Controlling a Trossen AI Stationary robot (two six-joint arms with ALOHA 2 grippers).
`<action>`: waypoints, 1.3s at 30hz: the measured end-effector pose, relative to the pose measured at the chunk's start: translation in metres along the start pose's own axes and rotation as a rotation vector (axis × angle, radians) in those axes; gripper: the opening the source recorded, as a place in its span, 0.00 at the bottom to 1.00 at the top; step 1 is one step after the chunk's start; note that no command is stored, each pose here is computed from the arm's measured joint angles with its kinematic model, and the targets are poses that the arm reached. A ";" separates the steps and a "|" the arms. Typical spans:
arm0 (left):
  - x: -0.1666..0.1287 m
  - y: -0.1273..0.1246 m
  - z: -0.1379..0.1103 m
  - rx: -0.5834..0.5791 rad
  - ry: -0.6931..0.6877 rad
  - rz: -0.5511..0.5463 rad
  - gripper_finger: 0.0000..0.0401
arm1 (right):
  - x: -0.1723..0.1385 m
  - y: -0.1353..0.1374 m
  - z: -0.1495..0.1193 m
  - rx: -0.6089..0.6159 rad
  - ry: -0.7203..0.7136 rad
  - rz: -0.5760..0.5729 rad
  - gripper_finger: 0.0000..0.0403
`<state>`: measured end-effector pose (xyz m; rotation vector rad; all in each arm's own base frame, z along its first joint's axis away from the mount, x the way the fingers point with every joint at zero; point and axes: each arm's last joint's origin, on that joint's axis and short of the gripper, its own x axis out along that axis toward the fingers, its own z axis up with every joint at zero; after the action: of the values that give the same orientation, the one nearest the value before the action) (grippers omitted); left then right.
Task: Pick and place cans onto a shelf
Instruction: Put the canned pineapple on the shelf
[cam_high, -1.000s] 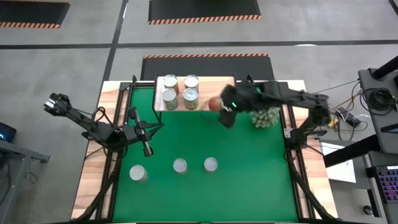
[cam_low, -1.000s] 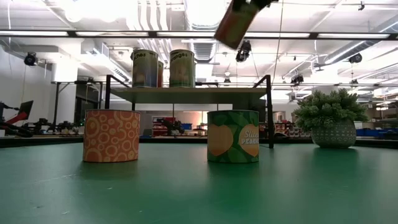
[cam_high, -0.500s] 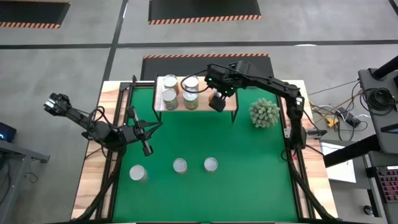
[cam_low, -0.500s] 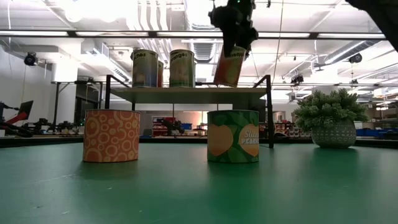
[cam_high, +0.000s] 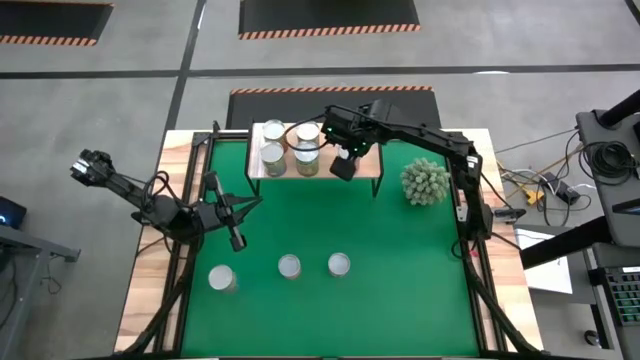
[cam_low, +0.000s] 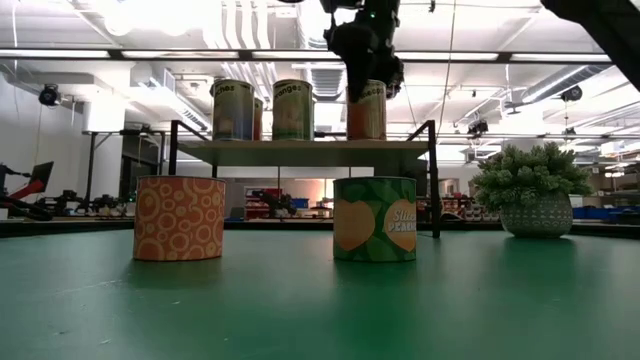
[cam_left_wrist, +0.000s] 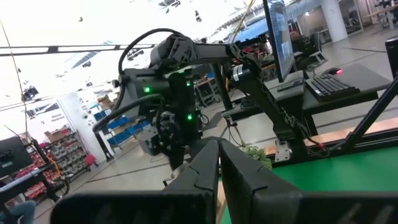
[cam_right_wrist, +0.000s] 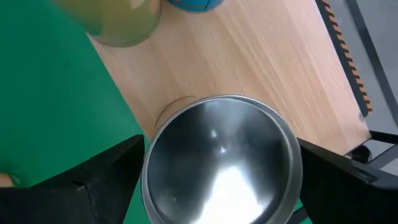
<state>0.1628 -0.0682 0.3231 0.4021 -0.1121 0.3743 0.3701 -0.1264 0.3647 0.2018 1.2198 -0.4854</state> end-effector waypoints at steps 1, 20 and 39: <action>0.000 0.000 0.000 0.000 0.000 0.000 0.00 | -0.001 0.000 0.000 0.000 -0.001 0.000 0.89; 0.000 0.000 0.000 0.003 0.006 0.002 0.00 | -0.073 -0.015 -0.035 0.002 -0.080 0.017 0.69; 0.000 0.000 -0.001 -0.006 0.014 0.004 0.00 | -0.015 -0.011 -0.039 -0.008 -0.003 -0.106 0.03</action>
<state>0.1630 -0.0680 0.3218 0.3936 -0.1007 0.3805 0.3277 -0.1163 0.3668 0.1301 1.2335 -0.5727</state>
